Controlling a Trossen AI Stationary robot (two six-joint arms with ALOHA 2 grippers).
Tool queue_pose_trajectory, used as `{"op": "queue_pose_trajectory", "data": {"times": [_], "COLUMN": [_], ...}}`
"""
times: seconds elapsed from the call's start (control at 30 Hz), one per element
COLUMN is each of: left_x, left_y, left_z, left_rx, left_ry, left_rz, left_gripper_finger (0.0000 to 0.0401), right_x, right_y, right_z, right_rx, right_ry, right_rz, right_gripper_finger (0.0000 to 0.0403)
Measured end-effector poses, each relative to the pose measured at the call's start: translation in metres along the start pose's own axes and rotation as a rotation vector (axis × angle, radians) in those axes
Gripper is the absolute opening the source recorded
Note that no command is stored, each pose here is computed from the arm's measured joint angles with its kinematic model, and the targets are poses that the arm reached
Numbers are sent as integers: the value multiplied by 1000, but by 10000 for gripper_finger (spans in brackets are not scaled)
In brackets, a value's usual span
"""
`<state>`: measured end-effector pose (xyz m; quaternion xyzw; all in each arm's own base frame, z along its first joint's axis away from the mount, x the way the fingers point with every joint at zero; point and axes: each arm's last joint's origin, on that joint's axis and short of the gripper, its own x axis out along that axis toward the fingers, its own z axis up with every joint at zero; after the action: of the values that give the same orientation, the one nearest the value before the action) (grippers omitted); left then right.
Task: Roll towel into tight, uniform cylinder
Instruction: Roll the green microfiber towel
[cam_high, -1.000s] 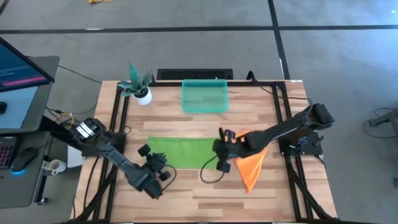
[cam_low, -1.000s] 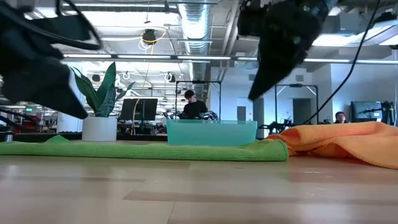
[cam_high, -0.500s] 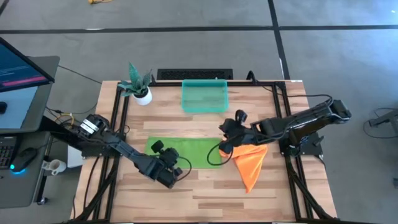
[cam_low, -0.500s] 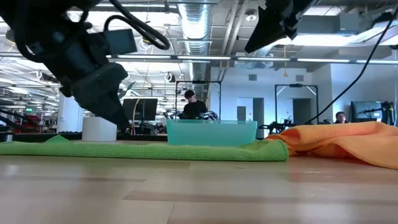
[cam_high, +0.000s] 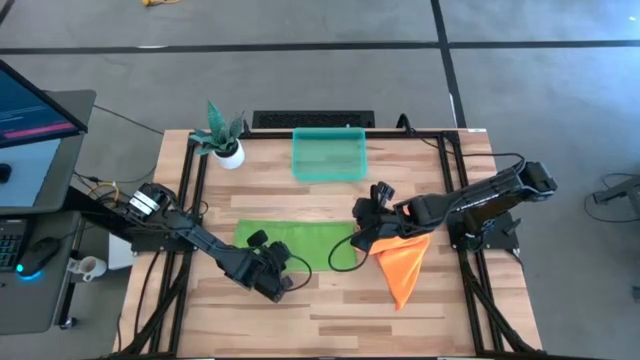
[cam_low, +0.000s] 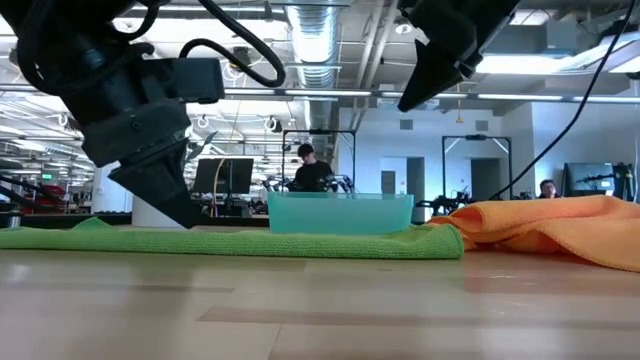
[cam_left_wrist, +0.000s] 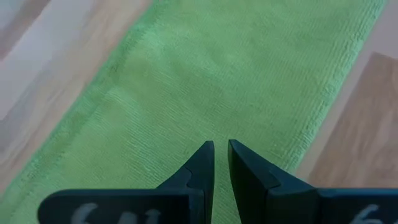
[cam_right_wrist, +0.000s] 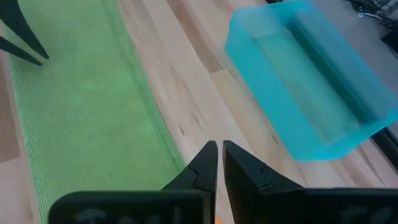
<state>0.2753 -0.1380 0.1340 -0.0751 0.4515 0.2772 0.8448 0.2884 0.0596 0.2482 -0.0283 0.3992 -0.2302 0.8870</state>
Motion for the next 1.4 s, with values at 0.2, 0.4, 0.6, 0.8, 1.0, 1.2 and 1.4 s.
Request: {"op": "queue_pose_trajectory", "data": {"times": [0.2,0.4,0.6,0.8,1.0,1.2,1.4], "left_x": [0,-2,-7,-25,-50,-44,-20], "left_y": [-2,-4,6,25,30,37,50], "left_z": [-2,-6,-13,-12,4,1,-13], "left_rx": [30,197,412,542,553,365,199], "left_ry": [76,197,352,587,486,358,397], "left_rz": [-57,-156,-148,53,286,401,368], "left_gripper_finger": [39,39,39,39,39,39,30], "right_x": [0,0,0,0,0,0,0], "right_y": [0,0,0,0,0,0,0], "right_z": [0,1,1,1,1,1,1], "right_rx": [4,5,5,5,5,6,5], "right_ry": [-4,-4,-4,-4,-4,-5,-5], "right_rz": [1,2,2,2,3,3,4], "right_gripper_finger": [49,49,49,49,49,49,49]}}
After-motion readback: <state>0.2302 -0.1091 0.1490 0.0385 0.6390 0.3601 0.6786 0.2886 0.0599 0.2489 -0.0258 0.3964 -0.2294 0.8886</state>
